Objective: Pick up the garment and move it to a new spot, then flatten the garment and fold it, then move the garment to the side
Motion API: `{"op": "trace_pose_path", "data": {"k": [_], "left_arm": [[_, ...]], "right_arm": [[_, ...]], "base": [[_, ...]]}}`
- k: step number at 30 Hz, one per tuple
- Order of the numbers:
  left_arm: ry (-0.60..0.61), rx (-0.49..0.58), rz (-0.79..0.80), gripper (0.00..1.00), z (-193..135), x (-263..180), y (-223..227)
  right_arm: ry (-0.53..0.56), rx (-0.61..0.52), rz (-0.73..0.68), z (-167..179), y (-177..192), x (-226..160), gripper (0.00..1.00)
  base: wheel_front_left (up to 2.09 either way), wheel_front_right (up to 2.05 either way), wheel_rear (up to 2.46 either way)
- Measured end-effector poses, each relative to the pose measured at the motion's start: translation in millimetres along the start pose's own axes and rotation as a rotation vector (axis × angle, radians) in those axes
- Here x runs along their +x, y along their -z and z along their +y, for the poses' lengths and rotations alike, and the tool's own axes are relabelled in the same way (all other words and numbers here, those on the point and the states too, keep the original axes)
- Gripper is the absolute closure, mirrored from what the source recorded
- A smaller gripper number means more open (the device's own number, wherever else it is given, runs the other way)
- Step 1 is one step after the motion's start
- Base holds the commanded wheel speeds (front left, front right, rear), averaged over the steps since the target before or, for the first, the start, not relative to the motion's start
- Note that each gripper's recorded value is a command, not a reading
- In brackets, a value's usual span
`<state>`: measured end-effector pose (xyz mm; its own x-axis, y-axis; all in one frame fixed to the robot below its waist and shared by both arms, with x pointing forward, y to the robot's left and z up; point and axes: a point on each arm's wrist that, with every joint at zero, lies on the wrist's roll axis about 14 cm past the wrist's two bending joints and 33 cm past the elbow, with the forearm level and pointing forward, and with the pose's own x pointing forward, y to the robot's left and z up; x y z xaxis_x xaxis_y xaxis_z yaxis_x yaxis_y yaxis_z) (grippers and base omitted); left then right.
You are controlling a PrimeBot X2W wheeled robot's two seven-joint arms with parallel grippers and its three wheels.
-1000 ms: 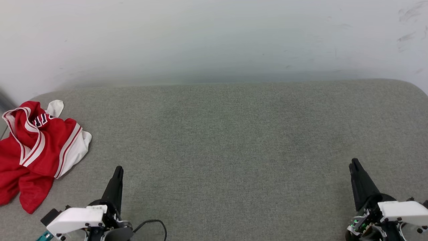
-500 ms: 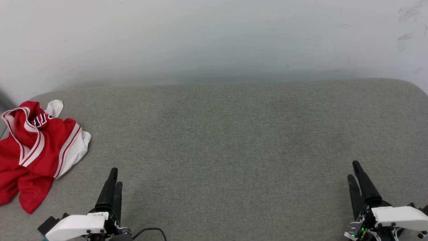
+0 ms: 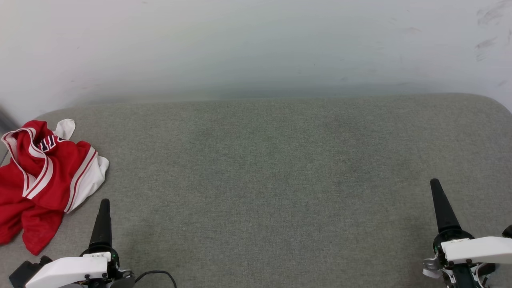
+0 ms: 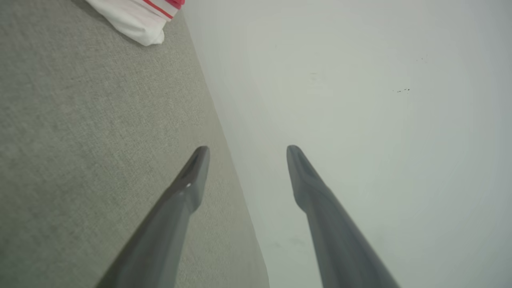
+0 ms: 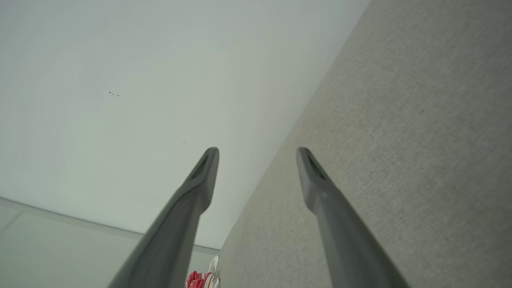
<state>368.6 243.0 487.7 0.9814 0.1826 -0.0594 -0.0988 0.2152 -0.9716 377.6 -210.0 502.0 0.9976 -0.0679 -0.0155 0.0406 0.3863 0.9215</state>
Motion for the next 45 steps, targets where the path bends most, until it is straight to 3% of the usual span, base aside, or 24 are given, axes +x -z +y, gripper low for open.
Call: {"op": "trace_pose_path", "data": {"k": [11,15,23,36,45], "left_arm": [[0.07,0.222,-0.101,0.0,-32,3,-26],[0.133,0.369,-0.099,0.0,-59,4,-17],[0.196,0.623,-0.06,0.0,-85,-3,20],[0.271,0.891,-0.015,0.0,-95,-13,55],[0.299,1.018,0.014,0.0,-90,-19,71]], "right_arm": [[-0.151,-0.347,-0.035,49,-3,6,0.0],[-0.204,-0.483,-0.036,64,4,5,0.0],[-0.274,-0.695,-0.057,84,10,3,0.0],[-0.306,-0.91,-0.095,90,11,1,0.0],[-0.294,-1.031,-0.089,81,15,-1,0.0]], "base": [[0.0,0.0,0.0],[0.0,0.0,0.0],[0.0,0.0,0.0],[0.0,0.0,0.0],[0.0,0.0,0.0]]}}
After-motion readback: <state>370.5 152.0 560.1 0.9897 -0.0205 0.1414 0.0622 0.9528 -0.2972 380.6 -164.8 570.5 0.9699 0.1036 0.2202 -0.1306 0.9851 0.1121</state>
